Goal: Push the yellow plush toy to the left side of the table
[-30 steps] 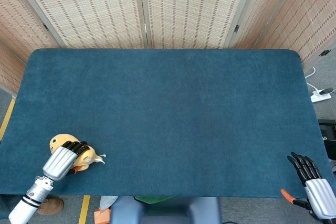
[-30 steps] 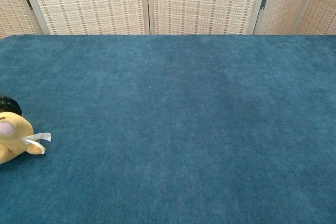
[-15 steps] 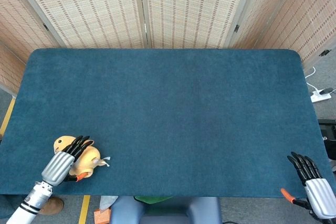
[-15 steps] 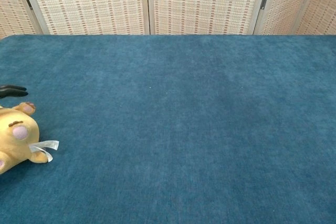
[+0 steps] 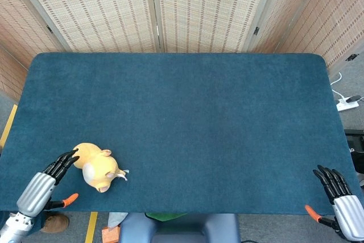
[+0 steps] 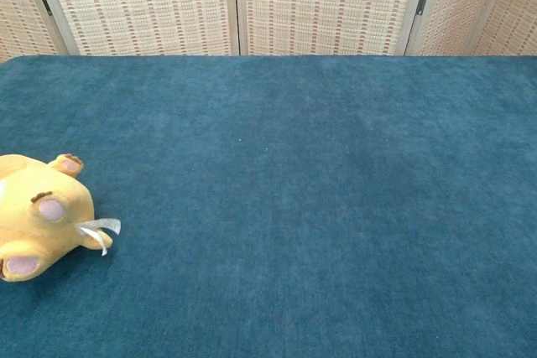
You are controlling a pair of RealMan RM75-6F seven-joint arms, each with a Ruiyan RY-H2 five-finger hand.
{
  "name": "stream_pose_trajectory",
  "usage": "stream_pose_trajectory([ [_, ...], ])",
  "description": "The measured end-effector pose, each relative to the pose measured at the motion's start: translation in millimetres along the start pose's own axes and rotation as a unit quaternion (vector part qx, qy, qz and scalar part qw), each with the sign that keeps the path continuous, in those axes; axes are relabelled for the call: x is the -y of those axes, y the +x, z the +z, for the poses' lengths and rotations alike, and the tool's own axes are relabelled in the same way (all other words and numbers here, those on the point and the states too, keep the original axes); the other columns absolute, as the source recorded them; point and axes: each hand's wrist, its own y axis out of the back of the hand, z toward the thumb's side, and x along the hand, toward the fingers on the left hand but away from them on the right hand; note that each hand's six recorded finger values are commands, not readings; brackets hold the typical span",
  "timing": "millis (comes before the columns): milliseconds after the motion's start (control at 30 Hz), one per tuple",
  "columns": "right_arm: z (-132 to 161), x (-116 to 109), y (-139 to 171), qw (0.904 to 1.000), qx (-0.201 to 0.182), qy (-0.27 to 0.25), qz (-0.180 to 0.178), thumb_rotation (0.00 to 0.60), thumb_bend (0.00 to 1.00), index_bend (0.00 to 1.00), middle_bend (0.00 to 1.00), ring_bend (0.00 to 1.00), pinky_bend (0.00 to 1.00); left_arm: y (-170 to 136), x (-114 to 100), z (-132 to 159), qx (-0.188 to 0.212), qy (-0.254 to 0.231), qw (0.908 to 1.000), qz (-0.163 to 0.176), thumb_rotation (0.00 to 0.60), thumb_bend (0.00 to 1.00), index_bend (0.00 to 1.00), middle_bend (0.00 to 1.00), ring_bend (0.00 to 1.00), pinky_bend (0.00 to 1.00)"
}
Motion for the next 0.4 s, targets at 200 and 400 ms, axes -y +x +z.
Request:
stream_pose_trajectory([
  [200,7,-16,1,0.9985,0.011,0.042,-0.032,0.600,0.19,0.00,0.00,0.00,0.00,-51,-19,-26,-0.098,0.019,0.9942,0.040,0.600,0.26,0.00,0.00,0.00,0.14],
  [400,18,-36,0,0.9905,0.053,0.104,-0.074,0.600,0.19,0.00,0.00,0.00,0.00,-109,-36,-50,-0.205,0.074,0.9663,0.137,0.600,0.27,0.00,0.00,0.00,0.14],
])
